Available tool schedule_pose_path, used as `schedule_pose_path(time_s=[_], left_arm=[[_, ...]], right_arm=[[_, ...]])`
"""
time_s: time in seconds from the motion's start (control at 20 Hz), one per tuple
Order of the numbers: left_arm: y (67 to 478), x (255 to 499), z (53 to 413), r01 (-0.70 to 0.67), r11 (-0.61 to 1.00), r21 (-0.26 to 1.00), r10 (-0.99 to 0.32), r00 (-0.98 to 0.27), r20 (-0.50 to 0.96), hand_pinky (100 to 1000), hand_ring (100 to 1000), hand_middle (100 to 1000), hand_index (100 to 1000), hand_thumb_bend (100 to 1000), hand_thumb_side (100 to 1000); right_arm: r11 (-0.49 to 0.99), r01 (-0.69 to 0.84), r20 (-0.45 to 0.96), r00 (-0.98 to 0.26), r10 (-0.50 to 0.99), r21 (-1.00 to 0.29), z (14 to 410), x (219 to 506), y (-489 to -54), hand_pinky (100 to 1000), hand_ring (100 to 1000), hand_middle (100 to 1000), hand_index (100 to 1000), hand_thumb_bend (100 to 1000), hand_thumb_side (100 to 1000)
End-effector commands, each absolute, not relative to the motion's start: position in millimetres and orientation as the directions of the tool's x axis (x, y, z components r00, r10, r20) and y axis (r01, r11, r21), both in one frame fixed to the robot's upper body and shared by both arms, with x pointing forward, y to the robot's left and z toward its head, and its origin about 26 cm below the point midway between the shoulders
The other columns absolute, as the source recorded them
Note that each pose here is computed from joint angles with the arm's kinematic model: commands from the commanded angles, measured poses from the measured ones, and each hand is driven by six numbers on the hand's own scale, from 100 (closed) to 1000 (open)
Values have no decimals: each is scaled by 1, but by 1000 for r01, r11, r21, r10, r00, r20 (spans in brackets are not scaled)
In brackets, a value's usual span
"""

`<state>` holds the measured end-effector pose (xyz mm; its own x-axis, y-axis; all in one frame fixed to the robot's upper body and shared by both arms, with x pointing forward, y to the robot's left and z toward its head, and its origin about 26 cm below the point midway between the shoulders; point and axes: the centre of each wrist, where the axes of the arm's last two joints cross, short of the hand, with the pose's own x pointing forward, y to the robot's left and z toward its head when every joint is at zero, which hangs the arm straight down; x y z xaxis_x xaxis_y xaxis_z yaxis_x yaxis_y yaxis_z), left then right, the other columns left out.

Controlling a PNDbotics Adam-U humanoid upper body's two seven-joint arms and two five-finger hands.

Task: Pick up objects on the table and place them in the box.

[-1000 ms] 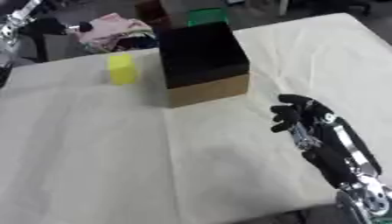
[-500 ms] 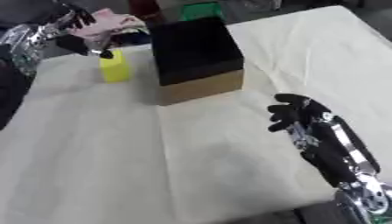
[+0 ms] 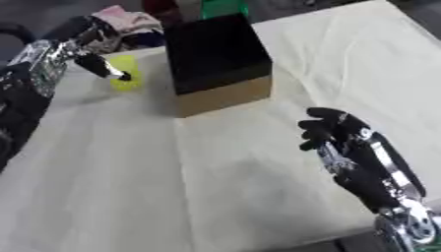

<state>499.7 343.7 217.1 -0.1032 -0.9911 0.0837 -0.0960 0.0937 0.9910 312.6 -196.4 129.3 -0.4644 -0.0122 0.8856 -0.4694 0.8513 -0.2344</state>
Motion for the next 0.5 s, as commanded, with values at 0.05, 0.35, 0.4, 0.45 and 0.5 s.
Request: schedule_pose_path(time_s=[0.05,0.35,0.4,0.45,0.5], left_arm=[[351,498,232,-139,82,987,-994,-87,70,730,708,684,789,746,316],[353,497,227,-179,87,980,-995,-61,77,725,700,679,788,688,272],[354,497,225,-179,87,980,-995,-58,78,725,699,679,787,674,265],[354,497,224,-177,86,980,-995,-55,78,722,694,674,784,667,256],[354,497,222,-173,85,981,-996,-51,77,720,682,662,781,660,257]], right_arm=[[847,-468,872,-489,-12,-251,136,314,-196,629,816,543,811,126,433],[847,-465,869,-496,-7,-258,137,314,-195,629,816,543,811,126,440],[847,-464,868,-496,-6,-259,137,315,-195,628,816,543,811,126,442],[847,-464,868,-496,-5,-260,137,315,-195,628,816,543,810,126,443],[847,-463,868,-497,-4,-261,137,315,-195,628,816,543,810,126,444]])
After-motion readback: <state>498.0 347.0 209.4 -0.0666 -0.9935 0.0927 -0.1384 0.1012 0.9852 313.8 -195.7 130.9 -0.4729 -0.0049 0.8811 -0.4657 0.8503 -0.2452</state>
